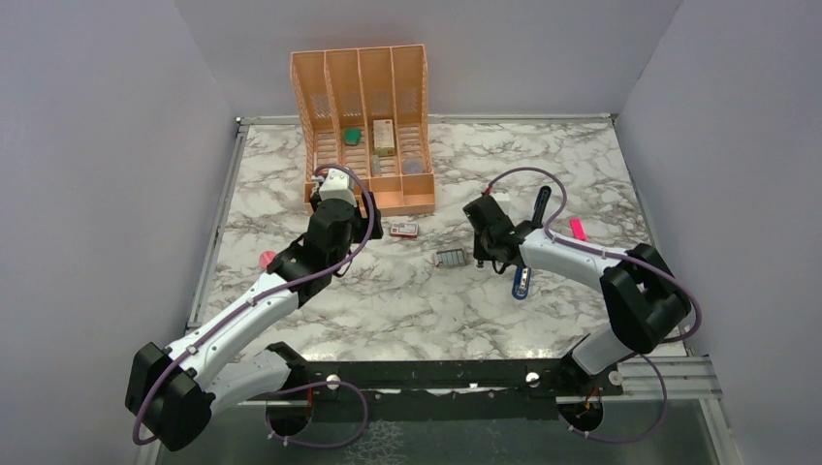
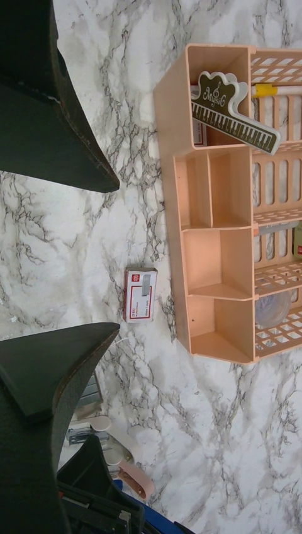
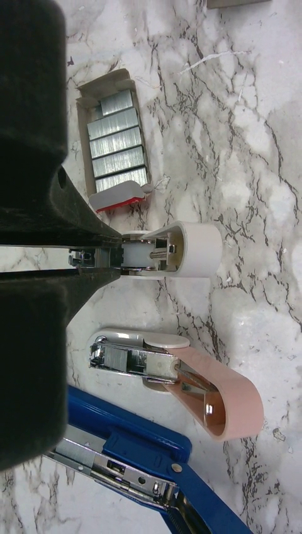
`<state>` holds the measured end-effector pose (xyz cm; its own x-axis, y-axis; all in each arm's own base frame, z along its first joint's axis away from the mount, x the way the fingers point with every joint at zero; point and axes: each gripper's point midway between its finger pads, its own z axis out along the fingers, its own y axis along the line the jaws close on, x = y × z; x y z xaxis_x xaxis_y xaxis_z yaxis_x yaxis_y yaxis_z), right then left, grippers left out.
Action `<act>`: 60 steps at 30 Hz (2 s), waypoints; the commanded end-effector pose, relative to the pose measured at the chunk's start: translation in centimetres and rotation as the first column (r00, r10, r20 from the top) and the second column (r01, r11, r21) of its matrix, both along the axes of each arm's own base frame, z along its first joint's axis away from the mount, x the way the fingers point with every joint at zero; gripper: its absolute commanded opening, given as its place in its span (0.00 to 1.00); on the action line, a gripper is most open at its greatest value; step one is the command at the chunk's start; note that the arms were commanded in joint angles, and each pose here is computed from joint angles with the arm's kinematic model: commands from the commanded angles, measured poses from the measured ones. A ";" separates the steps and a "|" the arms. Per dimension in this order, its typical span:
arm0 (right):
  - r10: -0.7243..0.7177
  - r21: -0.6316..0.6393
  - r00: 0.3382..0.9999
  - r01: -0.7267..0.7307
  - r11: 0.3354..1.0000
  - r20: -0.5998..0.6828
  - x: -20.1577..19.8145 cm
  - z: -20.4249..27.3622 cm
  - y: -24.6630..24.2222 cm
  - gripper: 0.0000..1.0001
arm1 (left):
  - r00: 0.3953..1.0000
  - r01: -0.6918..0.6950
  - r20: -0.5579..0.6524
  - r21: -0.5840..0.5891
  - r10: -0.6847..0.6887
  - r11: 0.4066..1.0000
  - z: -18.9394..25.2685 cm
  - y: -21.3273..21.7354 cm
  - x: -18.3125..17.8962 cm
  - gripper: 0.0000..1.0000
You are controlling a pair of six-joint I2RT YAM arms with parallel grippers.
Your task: Load the staples into the stapler
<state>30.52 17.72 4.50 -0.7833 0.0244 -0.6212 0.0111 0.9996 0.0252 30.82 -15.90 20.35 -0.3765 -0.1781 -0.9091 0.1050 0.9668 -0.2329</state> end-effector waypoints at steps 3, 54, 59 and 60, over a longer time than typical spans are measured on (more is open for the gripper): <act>-0.008 0.001 0.999 0.008 1.000 0.035 0.6 1.6 -0.2 0.16 | 1.000 -0.008 0.009 -0.012 0.008 1.000 0.2 0.1 0.2 0.77; 0.007 0.023 0.999 -0.006 1.000 -0.032 -0.4 -0.2 0.3 0.17 | 1.000 -0.011 0.006 -0.009 0.011 1.000 0.0 0.1 0.2 0.77; -0.011 0.025 1.000 0.011 1.000 0.014 0.2 1.5 0.1 0.17 | 1.000 -0.011 0.007 -0.009 0.011 1.000 0.1 0.1 0.2 0.77; -0.012 0.029 1.000 0.012 1.000 0.023 0.3 1.8 0.1 0.16 | 1.000 -0.011 0.006 -0.009 0.011 1.000 0.1 0.1 0.2 0.77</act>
<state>30.15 17.87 4.21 -0.7986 0.0199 -0.6015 0.0008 0.9995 0.0320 30.82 -15.90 20.35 -0.3765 -0.1781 -0.9091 0.1050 0.9668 -0.2329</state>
